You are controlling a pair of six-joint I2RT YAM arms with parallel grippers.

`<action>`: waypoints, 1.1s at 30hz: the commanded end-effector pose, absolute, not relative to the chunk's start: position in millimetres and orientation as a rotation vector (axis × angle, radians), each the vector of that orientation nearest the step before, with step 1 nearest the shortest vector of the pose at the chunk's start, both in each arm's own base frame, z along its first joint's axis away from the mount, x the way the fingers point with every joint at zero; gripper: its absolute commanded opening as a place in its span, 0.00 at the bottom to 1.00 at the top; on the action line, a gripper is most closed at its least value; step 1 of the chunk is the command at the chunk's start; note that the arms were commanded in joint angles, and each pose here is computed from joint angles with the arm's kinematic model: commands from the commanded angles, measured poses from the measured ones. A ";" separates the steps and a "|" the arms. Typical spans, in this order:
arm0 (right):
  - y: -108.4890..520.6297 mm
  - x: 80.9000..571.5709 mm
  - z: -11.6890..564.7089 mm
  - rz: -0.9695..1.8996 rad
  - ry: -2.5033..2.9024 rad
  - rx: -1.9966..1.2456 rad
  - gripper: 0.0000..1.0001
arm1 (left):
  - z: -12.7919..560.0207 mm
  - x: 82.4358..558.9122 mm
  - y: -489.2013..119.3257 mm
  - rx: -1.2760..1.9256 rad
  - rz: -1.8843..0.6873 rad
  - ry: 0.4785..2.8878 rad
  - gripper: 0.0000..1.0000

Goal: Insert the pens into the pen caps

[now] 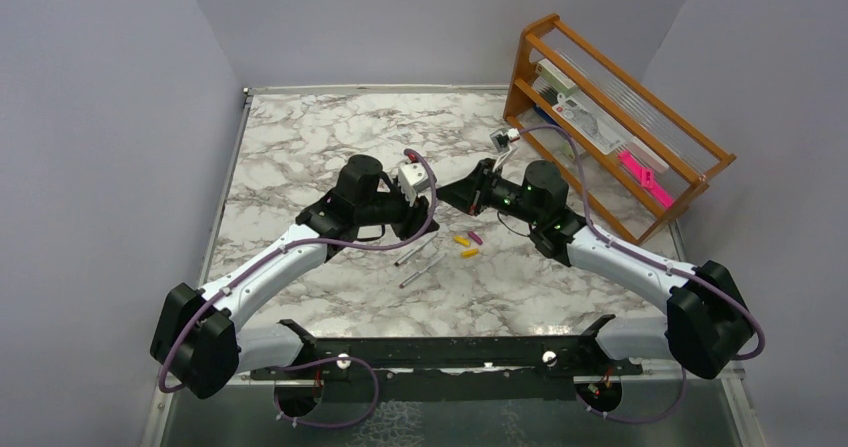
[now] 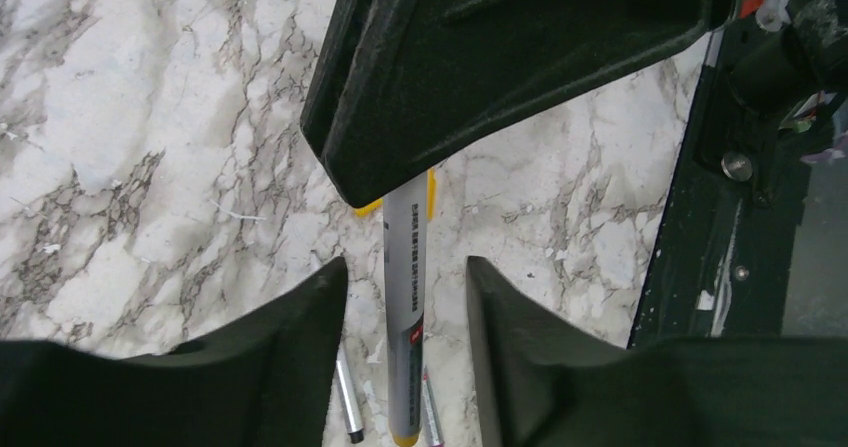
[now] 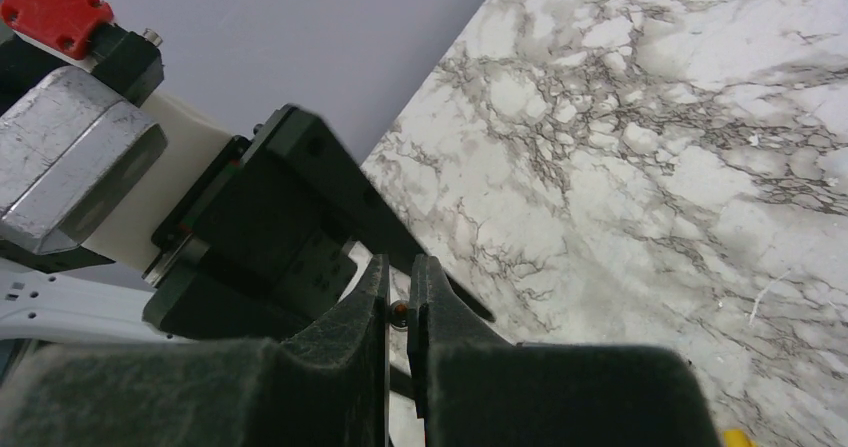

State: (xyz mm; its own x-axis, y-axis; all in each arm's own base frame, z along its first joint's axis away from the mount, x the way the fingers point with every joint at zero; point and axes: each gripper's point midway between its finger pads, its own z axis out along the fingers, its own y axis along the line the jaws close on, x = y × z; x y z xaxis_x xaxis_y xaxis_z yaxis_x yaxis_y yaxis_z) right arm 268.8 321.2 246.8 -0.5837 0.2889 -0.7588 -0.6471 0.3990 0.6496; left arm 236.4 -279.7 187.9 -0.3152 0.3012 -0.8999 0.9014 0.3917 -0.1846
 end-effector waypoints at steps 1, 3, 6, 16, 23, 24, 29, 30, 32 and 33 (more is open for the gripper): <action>327.5 261.0 268.1 1.399 1.690 -0.347 0.01 | 195.1 232.1 -286.4 1.061 -0.971 1.787 0.58; 327.9 260.9 268.0 1.403 1.690 -0.348 0.01 | 195.5 232.7 -286.6 1.054 -0.973 1.790 0.64; 328.5 259.5 269.1 1.406 1.687 -0.355 0.01 | 196.0 233.4 -287.0 1.050 -0.973 1.787 0.61; 328.0 257.7 262.9 1.356 1.706 -0.374 0.01 | 212.4 233.1 -292.7 0.980 -1.041 1.734 0.33; 325.7 256.2 264.5 1.341 1.702 -0.367 0.01 | 211.9 234.9 -295.2 0.984 -1.056 1.743 0.13; 325.7 255.8 265.8 1.341 1.698 -0.368 0.01 | 211.7 235.2 -294.3 0.985 -1.051 1.745 0.07; 321.7 259.0 268.9 1.314 1.690 -0.346 0.01 | 209.6 234.3 -292.6 1.000 -1.044 1.749 0.00; 319.8 260.1 269.4 1.301 1.687 -0.335 0.01 | 208.7 233.7 -292.5 1.003 -1.043 1.754 0.00; 316.6 262.4 270.4 1.277 1.681 -0.321 0.01 | 206.6 233.0 -292.1 1.011 -1.043 1.763 0.00; 315.0 263.7 270.5 1.264 1.682 -0.317 0.02 | 206.2 232.4 -292.0 1.015 -1.044 1.765 0.00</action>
State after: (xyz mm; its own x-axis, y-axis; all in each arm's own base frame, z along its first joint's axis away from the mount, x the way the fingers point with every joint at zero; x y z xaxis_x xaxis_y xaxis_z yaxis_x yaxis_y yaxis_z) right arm 259.6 324.2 257.4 -0.5594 0.2894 -0.7767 -0.6751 0.3846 0.6295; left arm 232.2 -292.7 203.8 -0.3332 0.2153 -0.9180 0.9066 0.3407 -0.2491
